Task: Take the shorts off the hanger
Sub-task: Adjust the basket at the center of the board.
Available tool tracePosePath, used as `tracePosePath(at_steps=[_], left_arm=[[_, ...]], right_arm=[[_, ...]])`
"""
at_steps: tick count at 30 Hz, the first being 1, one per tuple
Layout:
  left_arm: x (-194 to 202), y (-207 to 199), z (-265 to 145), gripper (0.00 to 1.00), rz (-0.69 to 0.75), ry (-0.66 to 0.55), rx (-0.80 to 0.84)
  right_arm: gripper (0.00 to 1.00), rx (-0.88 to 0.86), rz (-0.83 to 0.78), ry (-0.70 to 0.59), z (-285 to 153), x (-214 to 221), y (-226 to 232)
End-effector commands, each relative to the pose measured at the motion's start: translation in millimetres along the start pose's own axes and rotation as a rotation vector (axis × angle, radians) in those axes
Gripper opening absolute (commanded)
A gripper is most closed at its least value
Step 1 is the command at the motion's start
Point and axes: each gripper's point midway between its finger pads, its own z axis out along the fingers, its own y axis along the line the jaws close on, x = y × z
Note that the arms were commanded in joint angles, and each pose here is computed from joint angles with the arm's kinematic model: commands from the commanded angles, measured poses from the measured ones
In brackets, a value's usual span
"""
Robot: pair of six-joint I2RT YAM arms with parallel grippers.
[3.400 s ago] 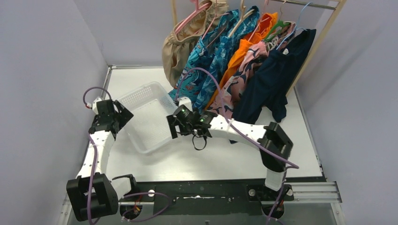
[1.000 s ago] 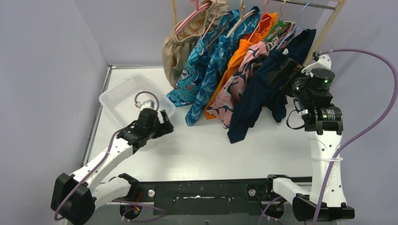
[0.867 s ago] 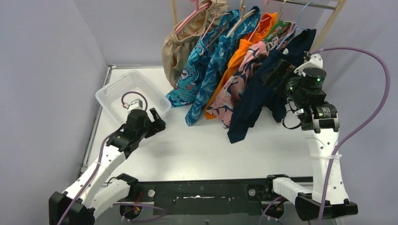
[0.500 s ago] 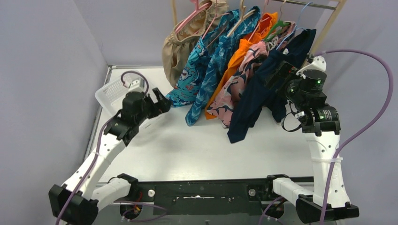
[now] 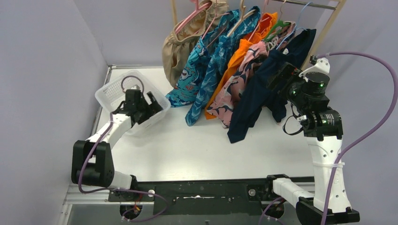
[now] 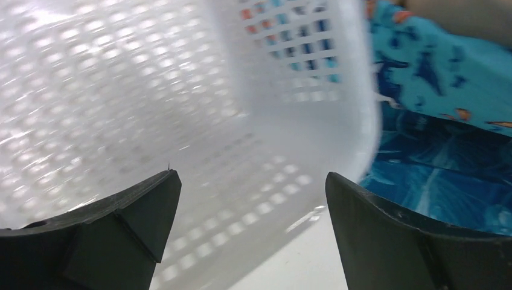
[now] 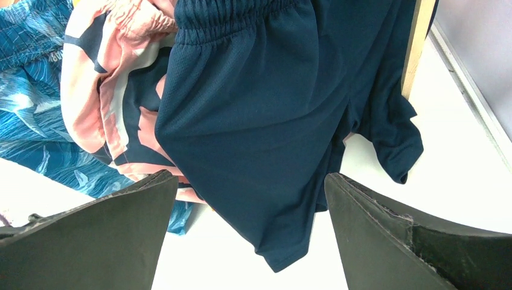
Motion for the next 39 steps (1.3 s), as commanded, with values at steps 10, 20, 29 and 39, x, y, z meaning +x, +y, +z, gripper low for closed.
tracePosePath(at_steps=[10,20,29,39], left_arm=[[-4,85,-59,0.93,-0.161,-0.059,-0.102],[-17,112,-80,0.93,-0.179,-0.125,-0.213],[-47,45,-94,0.93,-0.095,-0.202,0.112],[-56,-73,-67,0.93,0.124,-0.145,0.305]], right_arm=[[0.98,-0.015,-0.012,-0.015,5,-2,3],[0.98,0.0,-0.026,-0.021,2,-4,0],[0.98,-0.006,-0.029,-0.042,-4,-11,3],[0.98,-0.008,-0.01,-0.037,-9,-7,1]])
